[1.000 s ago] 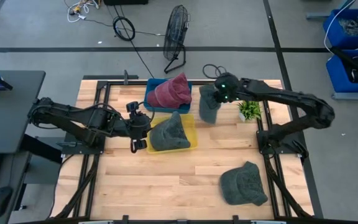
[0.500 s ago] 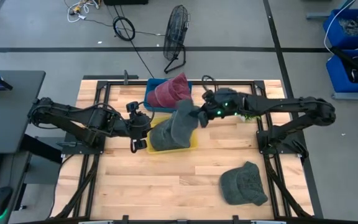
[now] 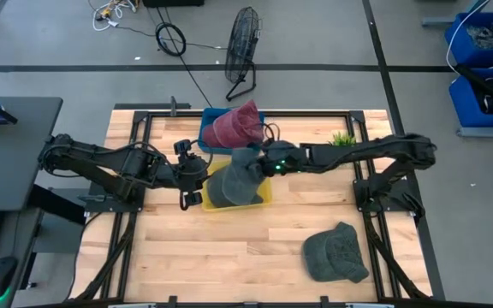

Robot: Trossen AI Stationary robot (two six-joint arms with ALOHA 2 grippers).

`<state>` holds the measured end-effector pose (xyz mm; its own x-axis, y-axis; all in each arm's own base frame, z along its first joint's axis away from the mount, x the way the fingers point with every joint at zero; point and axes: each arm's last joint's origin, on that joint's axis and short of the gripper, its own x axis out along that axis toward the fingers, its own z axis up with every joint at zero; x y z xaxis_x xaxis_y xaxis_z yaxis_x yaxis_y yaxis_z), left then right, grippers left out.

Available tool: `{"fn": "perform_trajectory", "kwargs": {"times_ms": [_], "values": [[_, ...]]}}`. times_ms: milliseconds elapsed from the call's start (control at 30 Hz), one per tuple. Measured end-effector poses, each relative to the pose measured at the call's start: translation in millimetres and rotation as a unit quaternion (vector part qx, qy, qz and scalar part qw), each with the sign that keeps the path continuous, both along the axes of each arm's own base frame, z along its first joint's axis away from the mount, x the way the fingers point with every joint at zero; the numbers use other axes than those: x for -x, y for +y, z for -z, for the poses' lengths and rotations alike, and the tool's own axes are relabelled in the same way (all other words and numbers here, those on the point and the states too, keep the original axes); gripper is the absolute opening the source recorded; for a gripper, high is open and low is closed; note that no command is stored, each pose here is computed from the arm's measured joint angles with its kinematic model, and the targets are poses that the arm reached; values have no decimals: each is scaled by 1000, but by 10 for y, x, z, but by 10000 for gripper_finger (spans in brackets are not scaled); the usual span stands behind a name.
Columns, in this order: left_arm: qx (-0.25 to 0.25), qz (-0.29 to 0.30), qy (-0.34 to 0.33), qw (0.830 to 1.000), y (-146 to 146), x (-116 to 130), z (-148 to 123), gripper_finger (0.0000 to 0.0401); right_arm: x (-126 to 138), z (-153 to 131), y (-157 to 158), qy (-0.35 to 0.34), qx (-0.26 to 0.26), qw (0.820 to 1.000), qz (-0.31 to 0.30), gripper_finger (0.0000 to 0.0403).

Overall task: Pick & Place hat
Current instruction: Put the top grey cap into the yellow bin

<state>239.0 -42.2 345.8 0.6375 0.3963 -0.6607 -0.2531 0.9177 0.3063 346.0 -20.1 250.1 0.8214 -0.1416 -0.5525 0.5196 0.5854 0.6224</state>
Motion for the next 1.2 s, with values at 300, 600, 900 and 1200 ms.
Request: {"fn": "perform_trajectory", "kwargs": {"times_ms": [300, 600, 900, 1200], "values": [[0, 0, 0, 1000, 0, 0, 0, 179, -120, 241, -164, 25, 18, 999, -37, 7], [0, 0, 1, 1000, 0, 1, 1, 179, 31, -50, -287, -8, 68, 993, -100, 66], [0, 0, 0, 1000, 0, 1, 1, 179, 184, -130, -172, 46, 169, 970, -168, 143], [1, 0, -3, 1000, -2, -4, -3, 179, -20, 162, 99, 71, 253, 927, -267, 166]]}}
